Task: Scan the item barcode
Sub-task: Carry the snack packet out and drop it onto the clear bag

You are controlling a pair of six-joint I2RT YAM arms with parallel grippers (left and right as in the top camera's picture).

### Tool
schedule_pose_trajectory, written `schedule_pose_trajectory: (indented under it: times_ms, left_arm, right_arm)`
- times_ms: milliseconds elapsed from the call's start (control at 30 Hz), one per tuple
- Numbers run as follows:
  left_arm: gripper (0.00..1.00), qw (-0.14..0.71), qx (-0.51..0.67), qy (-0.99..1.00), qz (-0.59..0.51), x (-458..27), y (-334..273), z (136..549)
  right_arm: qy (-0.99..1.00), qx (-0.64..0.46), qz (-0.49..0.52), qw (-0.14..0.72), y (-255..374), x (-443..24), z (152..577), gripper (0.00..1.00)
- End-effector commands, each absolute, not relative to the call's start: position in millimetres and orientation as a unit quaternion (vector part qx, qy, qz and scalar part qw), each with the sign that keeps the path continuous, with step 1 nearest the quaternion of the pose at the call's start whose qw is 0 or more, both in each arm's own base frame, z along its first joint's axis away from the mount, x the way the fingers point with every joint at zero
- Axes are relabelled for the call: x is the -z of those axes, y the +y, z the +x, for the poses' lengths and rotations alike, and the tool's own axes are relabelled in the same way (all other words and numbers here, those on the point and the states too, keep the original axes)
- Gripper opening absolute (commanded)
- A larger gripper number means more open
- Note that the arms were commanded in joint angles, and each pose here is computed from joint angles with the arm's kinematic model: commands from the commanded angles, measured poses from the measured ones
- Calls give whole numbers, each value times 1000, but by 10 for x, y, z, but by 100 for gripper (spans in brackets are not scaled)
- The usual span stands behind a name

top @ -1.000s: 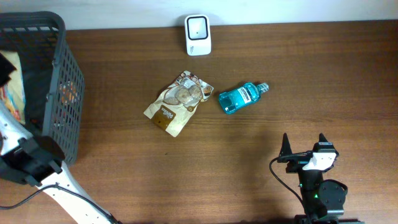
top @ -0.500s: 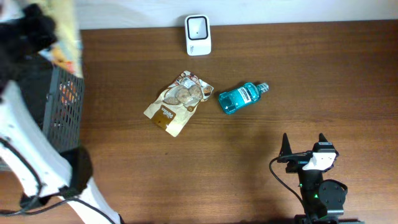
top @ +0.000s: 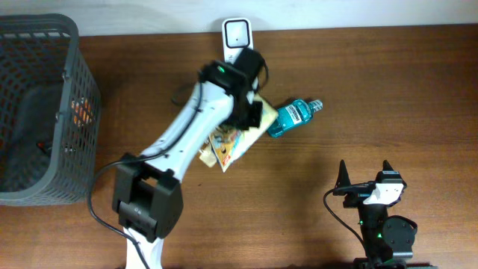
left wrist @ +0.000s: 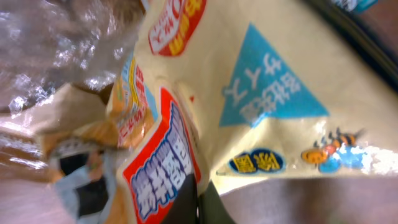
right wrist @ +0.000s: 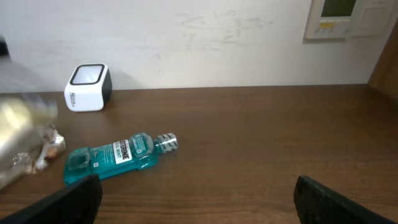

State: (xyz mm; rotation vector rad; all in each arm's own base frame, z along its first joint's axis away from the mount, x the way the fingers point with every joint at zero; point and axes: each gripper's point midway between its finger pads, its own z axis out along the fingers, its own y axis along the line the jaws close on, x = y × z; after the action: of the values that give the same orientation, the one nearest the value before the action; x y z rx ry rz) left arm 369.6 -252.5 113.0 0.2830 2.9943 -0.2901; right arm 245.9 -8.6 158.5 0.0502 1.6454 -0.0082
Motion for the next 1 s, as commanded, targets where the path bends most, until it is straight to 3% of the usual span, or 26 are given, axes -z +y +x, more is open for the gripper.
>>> schedule_pose_trajectory:
  times_ms: [0, 33, 100, 133, 233, 300, 367, 400, 467, 633, 667, 733, 867, 967]
  left_arm:
    - [0, 57, 99, 993, 30, -891, -2590, 3589]
    - [2, 55, 100, 993, 21, -841, -2610, 3568]
    - [25, 56, 100, 993, 25, -830, -2630, 3557]
    - [31, 58, 101, 993, 25, -837, -2635, 3565]
    - [34, 70, 121, 988, 60, -1032, -2694, 3636]
    - [36, 93, 128, 985, 75, -1404, -2697, 3733]
    - [54, 131, 134, 977, 101, -1873, -2633, 3859]
    - [74, 160, 125, 974, 97, -2160, -2494, 3961]
    - [87, 256, 48, 964, 51, -2887, -1801, 4242]
    - [92, 377, -114, 905, -160, -3928, 297, 4257]
    - [92, 370, -135, 878, -272, -3945, 1095, 4112]
    - [92, 329, -130, 859, -371, -3726, 1691, 3908]
    - [97, 223, -98, 817, -522, -3069, 2355, 3564]
    - [100, 154, -107, 801, -569, -2477, 2685, 3415]
  right_arm:
    - [734, 8, 28, 678, -114, -1553, 2457, 98]
    - [734, 8, 28, 678, -114, -1553, 2457, 98]
    - [734, 8, 28, 678, -114, -1553, 2457, 98]
    - [734, 8, 28, 678, -114, -1553, 2457, 98]
    - [734, 8, 28, 678, -114, -1553, 2457, 98]
    - [734, 8, 28, 678, -114, -1553, 2457, 98]
    - [734, 8, 28, 678, -114, -1553, 2457, 98]
    - [734, 9, 28, 678, -115, -1553, 2457, 98]
    - [734, 8, 28, 678, -114, -1553, 2457, 98]
    - [734, 9, 27, 678, -114, -1553, 2457, 98]
    - [734, 8, 28, 678, -114, -1553, 2457, 98]
    - [734, 9, 28, 678, -115, -1553, 2457, 98]
    - [734, 8, 28, 678, -114, -1553, 2457, 98]
    - [734, 8, 28, 678, -114, -1553, 2457, 98]
